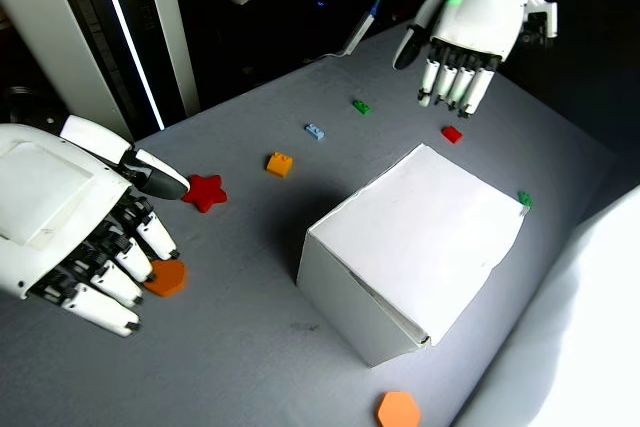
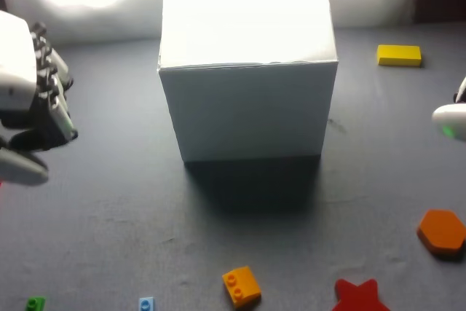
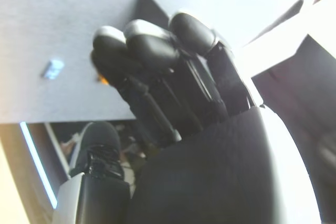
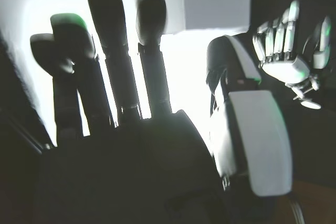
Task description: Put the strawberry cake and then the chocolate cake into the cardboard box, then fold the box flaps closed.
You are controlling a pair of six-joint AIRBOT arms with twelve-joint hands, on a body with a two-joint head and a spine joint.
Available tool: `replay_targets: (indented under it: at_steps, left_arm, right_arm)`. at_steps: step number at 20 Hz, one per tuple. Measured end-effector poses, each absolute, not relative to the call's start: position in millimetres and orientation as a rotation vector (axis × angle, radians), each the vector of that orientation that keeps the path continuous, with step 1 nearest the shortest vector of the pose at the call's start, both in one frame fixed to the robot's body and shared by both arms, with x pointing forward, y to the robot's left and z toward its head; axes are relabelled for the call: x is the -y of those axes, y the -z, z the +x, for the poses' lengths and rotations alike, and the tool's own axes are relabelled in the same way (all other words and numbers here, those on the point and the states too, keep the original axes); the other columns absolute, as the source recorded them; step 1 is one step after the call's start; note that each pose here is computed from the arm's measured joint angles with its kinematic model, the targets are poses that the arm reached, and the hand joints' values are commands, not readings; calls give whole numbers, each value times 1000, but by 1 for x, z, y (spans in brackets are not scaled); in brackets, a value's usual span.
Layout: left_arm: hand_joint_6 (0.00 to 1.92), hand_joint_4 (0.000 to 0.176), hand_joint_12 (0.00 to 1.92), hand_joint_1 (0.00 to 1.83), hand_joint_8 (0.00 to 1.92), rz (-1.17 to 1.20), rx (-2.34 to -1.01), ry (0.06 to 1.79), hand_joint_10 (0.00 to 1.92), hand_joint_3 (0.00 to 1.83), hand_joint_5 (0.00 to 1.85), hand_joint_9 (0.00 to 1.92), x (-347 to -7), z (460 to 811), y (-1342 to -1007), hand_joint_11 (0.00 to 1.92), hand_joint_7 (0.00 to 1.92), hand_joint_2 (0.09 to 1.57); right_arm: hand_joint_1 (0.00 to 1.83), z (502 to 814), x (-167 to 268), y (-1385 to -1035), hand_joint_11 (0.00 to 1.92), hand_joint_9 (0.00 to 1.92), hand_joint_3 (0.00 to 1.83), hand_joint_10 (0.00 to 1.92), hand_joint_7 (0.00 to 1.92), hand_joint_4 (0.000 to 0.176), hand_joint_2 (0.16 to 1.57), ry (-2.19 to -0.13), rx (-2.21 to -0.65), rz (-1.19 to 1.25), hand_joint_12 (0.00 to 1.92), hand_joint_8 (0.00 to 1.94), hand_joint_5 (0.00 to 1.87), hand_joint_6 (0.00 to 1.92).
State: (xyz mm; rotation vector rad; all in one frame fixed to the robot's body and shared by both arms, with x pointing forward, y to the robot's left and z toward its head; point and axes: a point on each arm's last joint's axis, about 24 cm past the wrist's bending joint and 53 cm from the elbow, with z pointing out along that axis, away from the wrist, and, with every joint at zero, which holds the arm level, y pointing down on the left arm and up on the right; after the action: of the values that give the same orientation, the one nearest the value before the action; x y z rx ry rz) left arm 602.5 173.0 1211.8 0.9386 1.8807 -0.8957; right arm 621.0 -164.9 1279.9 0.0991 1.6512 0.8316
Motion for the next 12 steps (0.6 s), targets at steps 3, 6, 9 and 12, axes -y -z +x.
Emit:
replay_targets:
  at_steps: [3,6,9,12]
  left_arm:
    - [1839,0,1921,342,1866,957,-1879,937,1921,1,982,1068,-165,577,-1213,989,1053,1500]
    - [1837,0,1921,382,1877,966,-1892,977,1921,0,969,1083,-164,555,-1213,996,1061,1491]
    - [1814,0,1921,401,1886,945,-1906,972,1921,0,971,1083,-172,548,-1213,987,1060,1483]
    - [1700,0,1921,374,1848,911,-1908,982,1921,1,978,1057,-181,550,-1217,959,1052,1483]
  right_arm:
    - [37,621,165,-1280,1372,1358,19,1921,1314,0,1566,-821,-1652,86,1921,1813,1088,1779]
    - [31,620,164,-1279,1367,1353,6,1921,1307,0,1566,-820,-1653,82,1921,1827,1085,1773]
    - [41,620,164,-1279,1367,1346,6,1921,1295,0,1556,-816,-1652,77,1921,1817,1089,1790]
    - [17,618,161,-1279,1359,1352,36,1921,1298,0,1568,-821,-1654,71,1921,1822,1079,1827]
